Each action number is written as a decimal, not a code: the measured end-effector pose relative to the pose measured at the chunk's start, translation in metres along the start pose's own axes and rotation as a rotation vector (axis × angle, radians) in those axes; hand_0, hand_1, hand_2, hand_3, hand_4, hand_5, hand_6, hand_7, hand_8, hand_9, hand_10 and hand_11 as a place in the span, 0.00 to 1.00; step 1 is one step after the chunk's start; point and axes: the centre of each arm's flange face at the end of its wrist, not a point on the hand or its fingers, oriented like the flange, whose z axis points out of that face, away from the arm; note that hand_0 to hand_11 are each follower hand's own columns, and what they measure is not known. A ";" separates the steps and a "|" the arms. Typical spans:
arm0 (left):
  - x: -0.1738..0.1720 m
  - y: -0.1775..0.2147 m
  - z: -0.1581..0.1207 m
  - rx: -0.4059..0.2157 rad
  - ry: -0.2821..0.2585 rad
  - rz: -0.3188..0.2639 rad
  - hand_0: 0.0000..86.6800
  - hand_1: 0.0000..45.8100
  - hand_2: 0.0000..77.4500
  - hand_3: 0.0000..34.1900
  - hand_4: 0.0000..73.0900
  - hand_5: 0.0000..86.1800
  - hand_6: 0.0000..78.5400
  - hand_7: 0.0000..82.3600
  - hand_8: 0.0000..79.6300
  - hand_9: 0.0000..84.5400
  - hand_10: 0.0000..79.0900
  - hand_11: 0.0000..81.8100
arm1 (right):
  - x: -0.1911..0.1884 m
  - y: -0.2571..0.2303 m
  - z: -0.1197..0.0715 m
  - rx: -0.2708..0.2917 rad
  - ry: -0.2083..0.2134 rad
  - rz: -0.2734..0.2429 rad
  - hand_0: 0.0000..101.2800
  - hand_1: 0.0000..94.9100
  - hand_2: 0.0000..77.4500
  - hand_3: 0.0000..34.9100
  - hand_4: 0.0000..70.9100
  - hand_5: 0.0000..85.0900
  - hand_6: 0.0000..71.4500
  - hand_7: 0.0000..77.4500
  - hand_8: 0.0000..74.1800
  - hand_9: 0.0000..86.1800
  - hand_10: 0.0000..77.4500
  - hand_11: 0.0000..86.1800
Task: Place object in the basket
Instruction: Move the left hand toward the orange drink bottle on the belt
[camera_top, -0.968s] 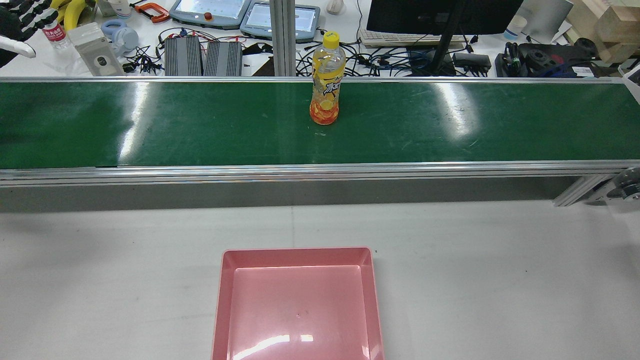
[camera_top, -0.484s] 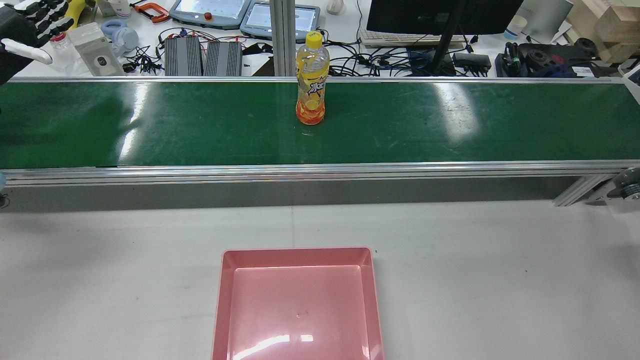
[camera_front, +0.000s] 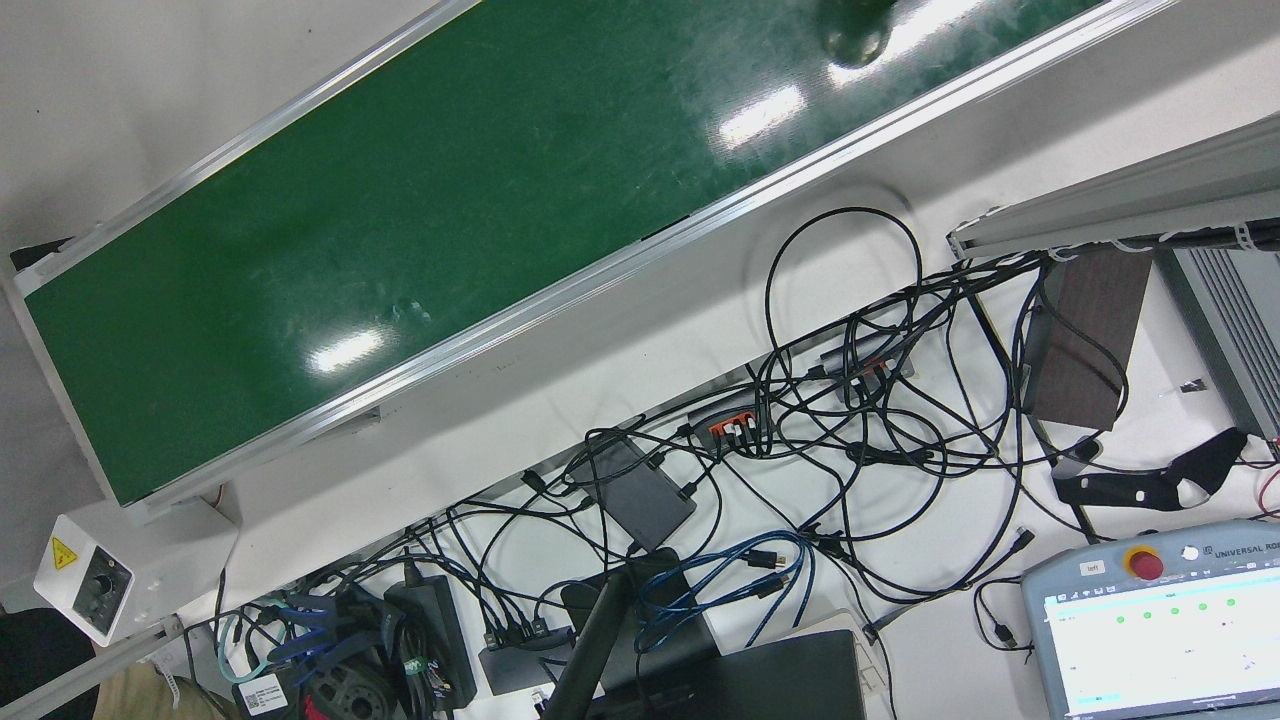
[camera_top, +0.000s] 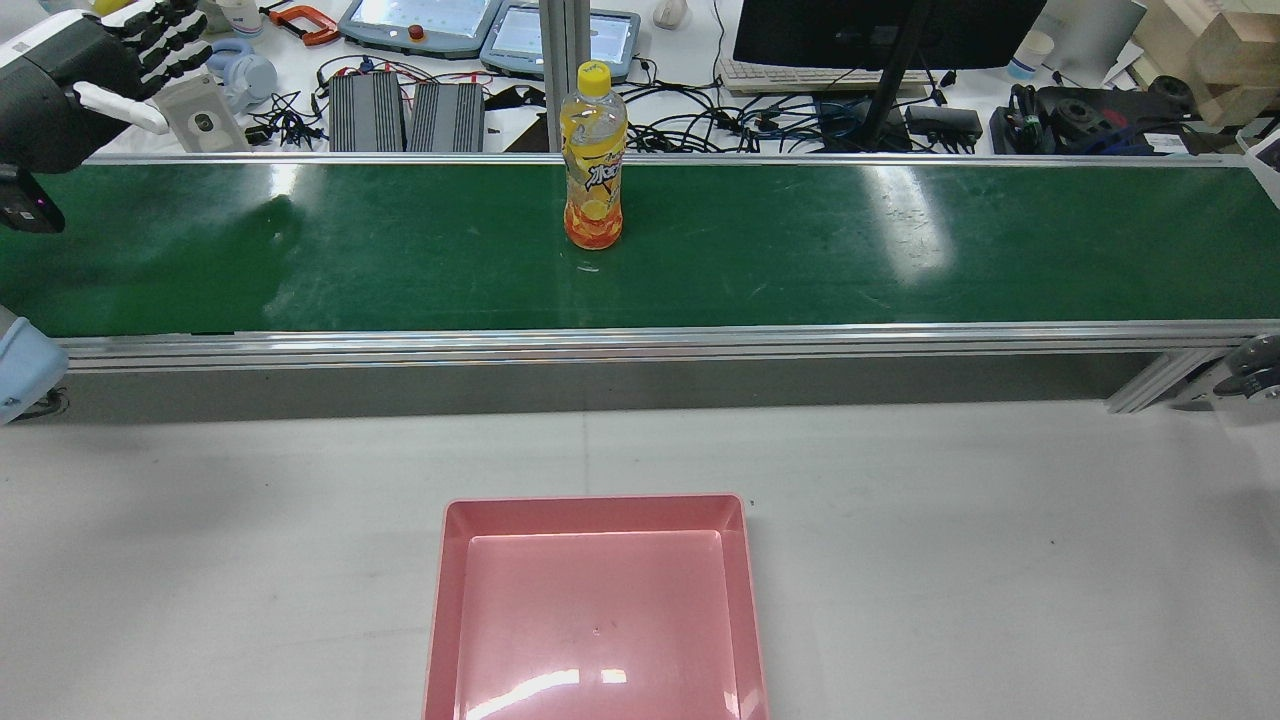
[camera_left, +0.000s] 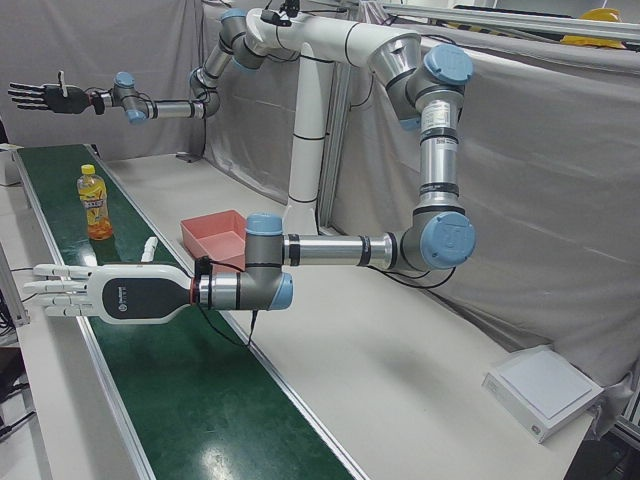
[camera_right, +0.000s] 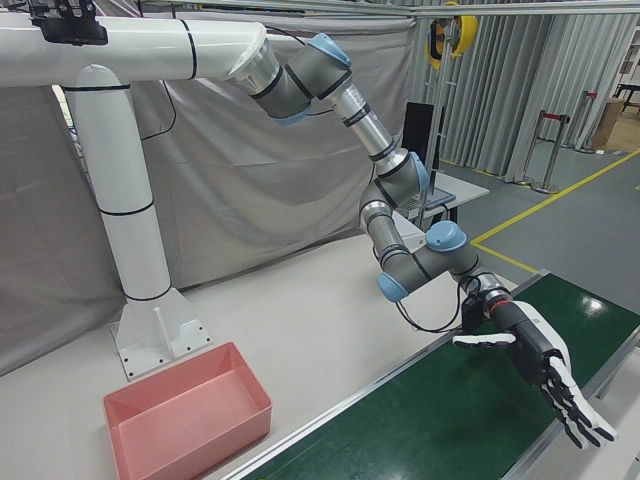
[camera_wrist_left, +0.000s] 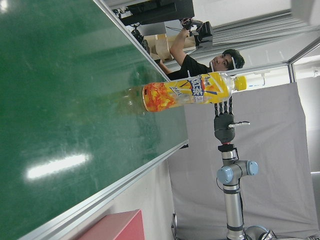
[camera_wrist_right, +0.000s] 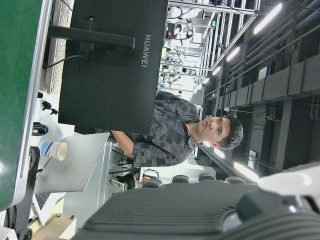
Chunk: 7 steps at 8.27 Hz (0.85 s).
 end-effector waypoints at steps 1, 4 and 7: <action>-0.013 0.012 0.010 -0.009 -0.019 -0.001 0.64 0.18 0.00 0.01 0.16 0.05 0.00 0.01 0.02 0.05 0.05 0.09 | 0.000 0.000 0.000 0.000 0.000 0.000 0.00 0.00 0.01 0.01 0.00 0.00 0.00 0.01 0.00 0.00 0.00 0.00; -0.028 0.036 0.029 -0.034 -0.037 0.005 0.64 0.18 0.00 0.01 0.16 0.05 0.00 0.01 0.02 0.05 0.05 0.09 | 0.000 0.000 0.000 0.000 0.000 0.000 0.00 0.00 0.01 0.01 0.00 0.00 0.00 0.01 0.00 0.00 0.00 0.00; -0.031 0.042 0.033 -0.041 -0.040 0.004 0.64 0.18 0.00 0.00 0.16 0.06 0.00 0.01 0.02 0.05 0.05 0.09 | 0.000 0.000 0.000 -0.001 0.000 0.000 0.00 0.00 0.01 0.01 0.00 0.00 0.00 0.01 0.00 0.00 0.00 0.00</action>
